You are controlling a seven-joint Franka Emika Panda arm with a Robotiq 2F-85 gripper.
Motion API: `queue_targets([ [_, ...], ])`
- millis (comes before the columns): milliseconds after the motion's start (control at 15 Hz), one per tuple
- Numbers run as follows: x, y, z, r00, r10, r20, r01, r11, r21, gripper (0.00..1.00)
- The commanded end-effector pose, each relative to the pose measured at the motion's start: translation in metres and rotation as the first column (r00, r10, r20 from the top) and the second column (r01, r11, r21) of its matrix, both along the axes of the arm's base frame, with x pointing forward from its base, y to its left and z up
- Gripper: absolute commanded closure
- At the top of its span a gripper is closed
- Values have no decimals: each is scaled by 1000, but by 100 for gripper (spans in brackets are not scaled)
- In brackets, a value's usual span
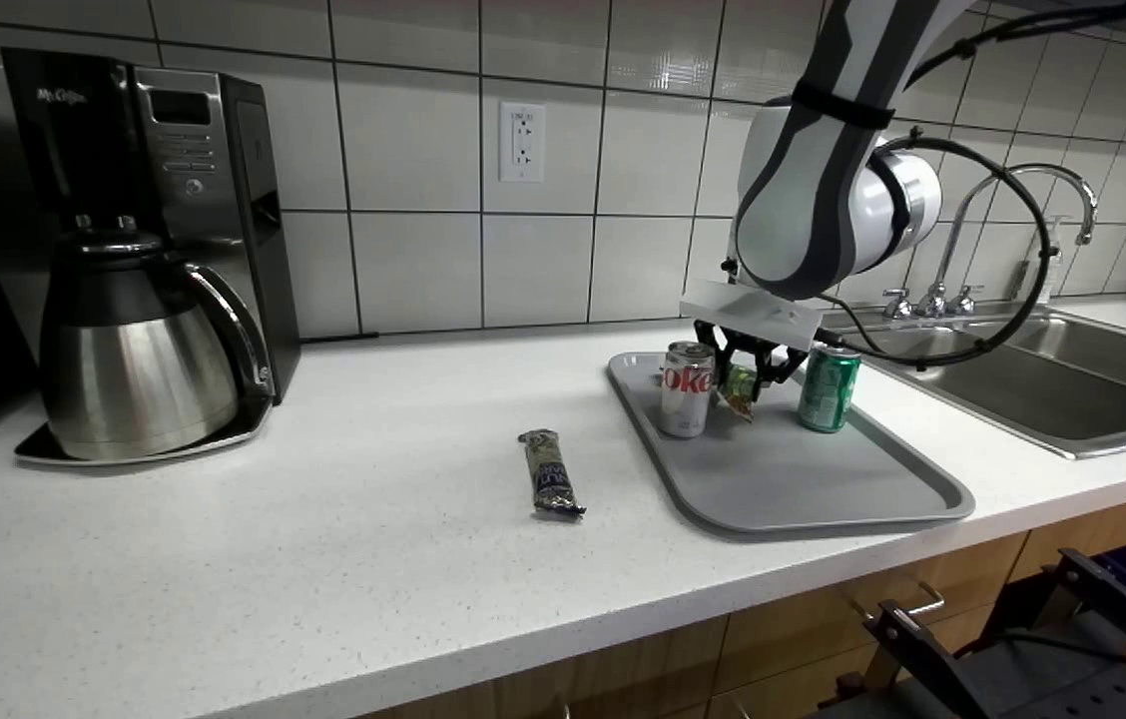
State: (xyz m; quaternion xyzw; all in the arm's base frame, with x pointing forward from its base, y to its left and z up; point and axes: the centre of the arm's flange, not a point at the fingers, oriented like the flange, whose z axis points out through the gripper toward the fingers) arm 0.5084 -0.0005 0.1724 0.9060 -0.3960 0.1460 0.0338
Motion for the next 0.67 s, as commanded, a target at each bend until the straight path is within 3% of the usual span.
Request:
queue_targets([
  [0,2,-3,19,999,32,32,-32,999,4,83],
  [600,23,-4,46,991,98,87,-97,995,-12,83],
])
